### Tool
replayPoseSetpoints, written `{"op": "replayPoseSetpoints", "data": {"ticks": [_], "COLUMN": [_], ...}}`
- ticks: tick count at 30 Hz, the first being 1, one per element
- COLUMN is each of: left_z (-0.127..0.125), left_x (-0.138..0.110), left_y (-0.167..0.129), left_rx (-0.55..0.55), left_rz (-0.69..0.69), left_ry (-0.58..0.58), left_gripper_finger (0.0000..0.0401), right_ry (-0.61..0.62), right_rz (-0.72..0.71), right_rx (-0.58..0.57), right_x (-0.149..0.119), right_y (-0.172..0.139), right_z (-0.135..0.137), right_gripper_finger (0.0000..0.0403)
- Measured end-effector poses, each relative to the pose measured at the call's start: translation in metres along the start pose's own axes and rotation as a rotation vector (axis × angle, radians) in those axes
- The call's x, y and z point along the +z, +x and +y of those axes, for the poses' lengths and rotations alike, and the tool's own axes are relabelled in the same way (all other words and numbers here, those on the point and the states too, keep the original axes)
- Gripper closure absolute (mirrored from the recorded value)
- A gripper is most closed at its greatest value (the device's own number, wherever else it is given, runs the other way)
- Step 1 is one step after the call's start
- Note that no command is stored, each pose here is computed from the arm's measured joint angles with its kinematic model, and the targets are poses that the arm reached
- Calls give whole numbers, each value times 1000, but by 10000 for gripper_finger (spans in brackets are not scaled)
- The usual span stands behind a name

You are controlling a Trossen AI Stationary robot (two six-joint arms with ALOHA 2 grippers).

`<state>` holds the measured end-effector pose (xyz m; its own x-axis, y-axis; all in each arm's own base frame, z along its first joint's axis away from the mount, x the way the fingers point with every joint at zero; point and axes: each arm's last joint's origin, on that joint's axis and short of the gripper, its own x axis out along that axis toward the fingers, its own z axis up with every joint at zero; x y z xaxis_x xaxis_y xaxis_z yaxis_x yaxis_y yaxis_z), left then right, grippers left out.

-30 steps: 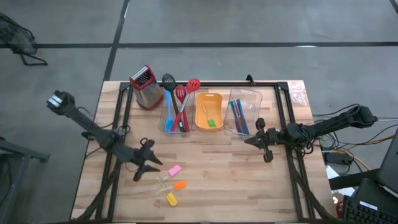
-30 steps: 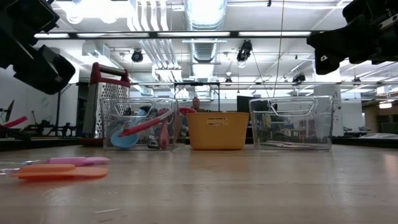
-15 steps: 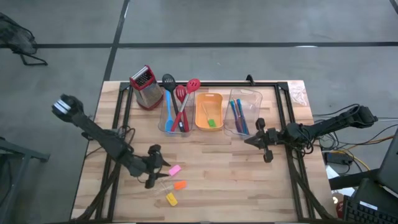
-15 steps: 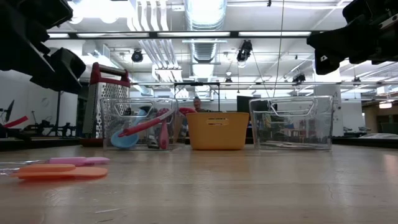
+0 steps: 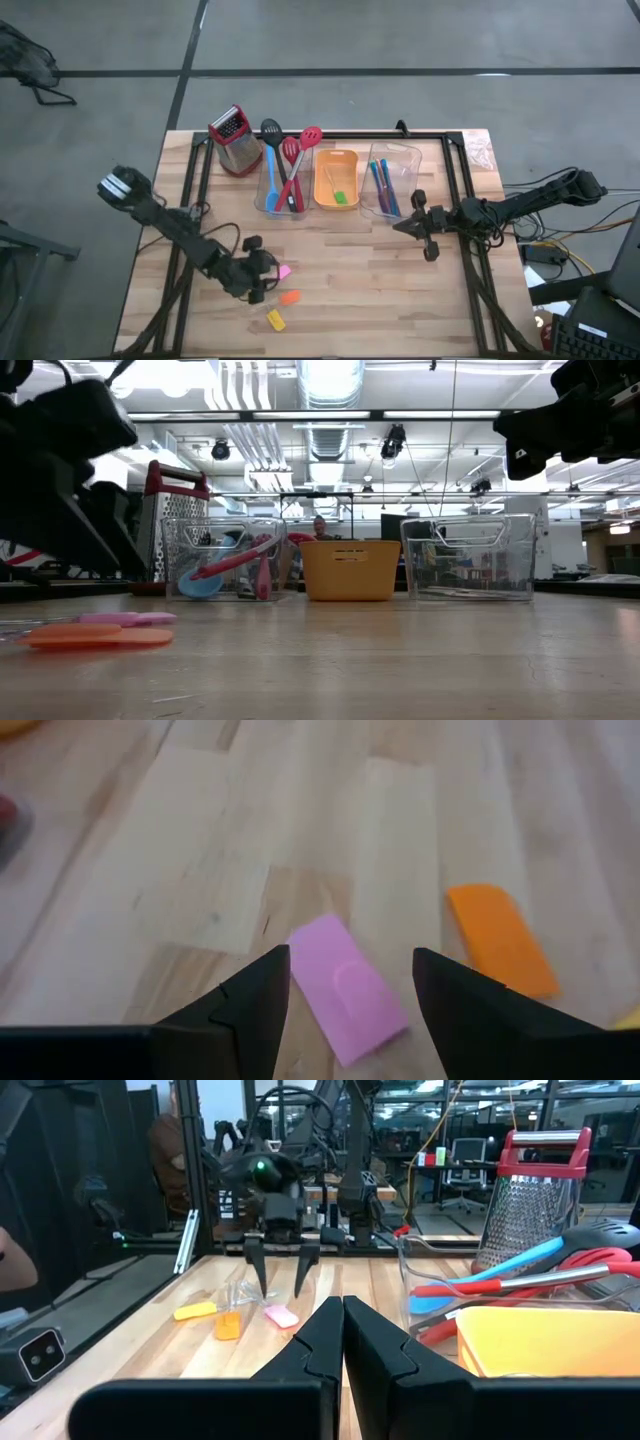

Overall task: Pick & Place Kitchen Items
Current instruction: Put the pink spatula into the yellow bin

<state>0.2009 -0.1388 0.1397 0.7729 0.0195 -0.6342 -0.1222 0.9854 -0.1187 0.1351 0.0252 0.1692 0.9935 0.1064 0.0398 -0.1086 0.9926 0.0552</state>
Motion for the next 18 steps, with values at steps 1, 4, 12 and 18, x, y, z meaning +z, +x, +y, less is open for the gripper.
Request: {"op": "replayPoseSetpoints", "data": {"ticks": [1, 4, 12, 18], "left_z": [0, -3, -14, -20], "left_x": [-2, -4, -8, -10], "left_y": [2, 8, 28, 39], "left_rx": [8, 24, 33, 84], "left_rz": [11, 28, 87, 114], "left_ry": [-3, -12, -7, 28], "left_gripper_finger": [183, 183, 183, 185], "right_ry": [0, 0, 0, 0], "right_rz": [0, 0, 0, 0], "right_rx": [0, 0, 0, 0], "right_x": [0, 0, 0, 0], "right_y": [0, 0, 0, 0], "right_z": [0, 0, 0, 0], "right_gripper_finger": [394, 394, 394, 394]}}
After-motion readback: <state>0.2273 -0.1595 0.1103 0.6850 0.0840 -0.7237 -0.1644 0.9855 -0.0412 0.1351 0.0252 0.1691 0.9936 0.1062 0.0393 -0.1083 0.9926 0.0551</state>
